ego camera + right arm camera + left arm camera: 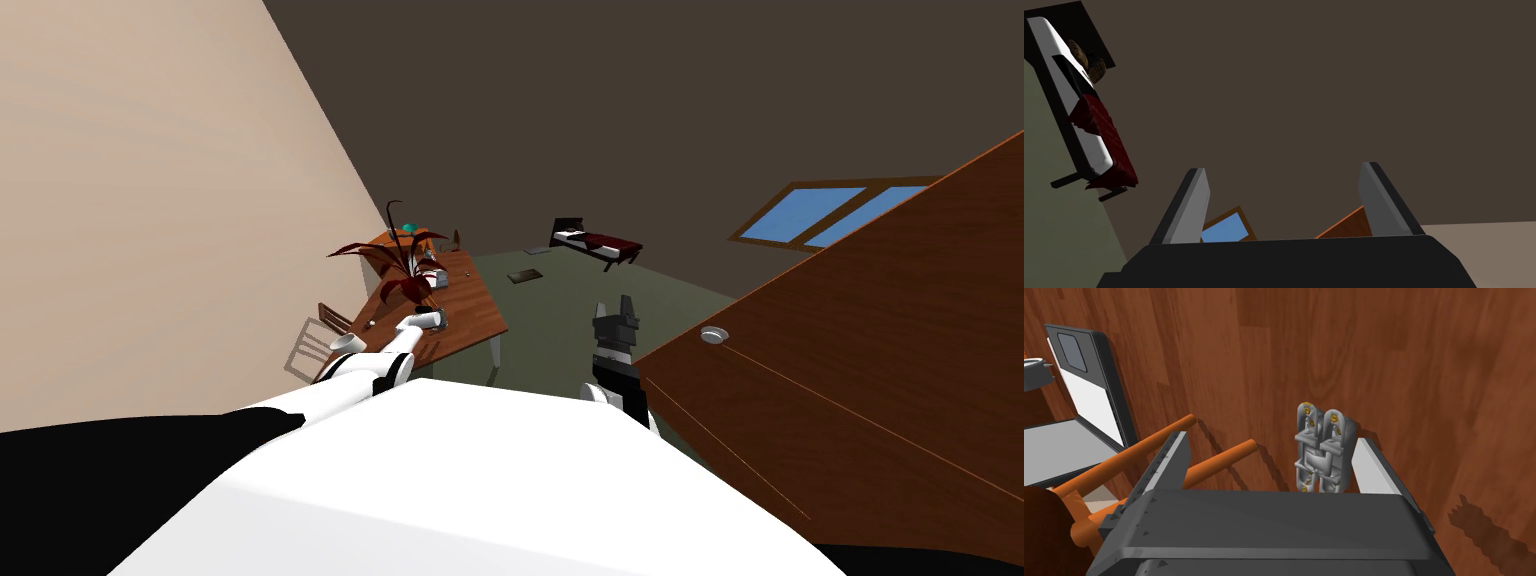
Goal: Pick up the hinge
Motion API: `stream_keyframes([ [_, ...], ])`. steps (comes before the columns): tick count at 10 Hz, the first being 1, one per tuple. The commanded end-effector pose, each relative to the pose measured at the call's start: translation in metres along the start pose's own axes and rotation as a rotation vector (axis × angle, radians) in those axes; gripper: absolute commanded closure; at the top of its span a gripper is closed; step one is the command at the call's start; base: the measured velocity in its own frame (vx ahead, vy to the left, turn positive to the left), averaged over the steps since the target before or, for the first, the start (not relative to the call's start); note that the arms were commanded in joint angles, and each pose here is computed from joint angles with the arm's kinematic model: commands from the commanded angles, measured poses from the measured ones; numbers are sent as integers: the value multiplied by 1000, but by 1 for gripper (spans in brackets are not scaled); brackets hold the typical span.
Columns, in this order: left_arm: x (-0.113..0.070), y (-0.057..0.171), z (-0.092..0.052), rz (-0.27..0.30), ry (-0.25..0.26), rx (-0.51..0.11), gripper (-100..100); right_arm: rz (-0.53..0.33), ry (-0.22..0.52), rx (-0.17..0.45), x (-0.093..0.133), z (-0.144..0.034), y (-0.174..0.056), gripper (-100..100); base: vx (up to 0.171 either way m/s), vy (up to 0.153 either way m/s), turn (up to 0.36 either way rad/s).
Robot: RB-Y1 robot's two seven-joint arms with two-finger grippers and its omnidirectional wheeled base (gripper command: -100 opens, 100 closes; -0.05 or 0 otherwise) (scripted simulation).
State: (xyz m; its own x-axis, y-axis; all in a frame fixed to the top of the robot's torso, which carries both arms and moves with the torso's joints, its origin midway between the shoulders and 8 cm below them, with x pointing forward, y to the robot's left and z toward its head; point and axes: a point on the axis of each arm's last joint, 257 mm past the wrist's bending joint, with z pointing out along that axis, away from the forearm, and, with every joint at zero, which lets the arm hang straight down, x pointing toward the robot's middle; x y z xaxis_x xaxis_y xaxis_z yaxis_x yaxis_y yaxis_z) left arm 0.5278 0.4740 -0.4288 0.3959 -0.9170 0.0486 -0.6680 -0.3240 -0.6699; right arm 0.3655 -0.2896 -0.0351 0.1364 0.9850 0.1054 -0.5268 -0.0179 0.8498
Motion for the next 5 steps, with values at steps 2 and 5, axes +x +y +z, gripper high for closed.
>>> stream_keyframes([
  [2, -5, 10, 1, -22, -13, -53, -100, 0, 0, 0, 0, 0, 0, 0, -2, -7, -41],
  [5, -7, 14, 2, -24, -16, -61, -100, 0, 0, 0, 0, 0, 0, 0, 9, 7, 11],
])
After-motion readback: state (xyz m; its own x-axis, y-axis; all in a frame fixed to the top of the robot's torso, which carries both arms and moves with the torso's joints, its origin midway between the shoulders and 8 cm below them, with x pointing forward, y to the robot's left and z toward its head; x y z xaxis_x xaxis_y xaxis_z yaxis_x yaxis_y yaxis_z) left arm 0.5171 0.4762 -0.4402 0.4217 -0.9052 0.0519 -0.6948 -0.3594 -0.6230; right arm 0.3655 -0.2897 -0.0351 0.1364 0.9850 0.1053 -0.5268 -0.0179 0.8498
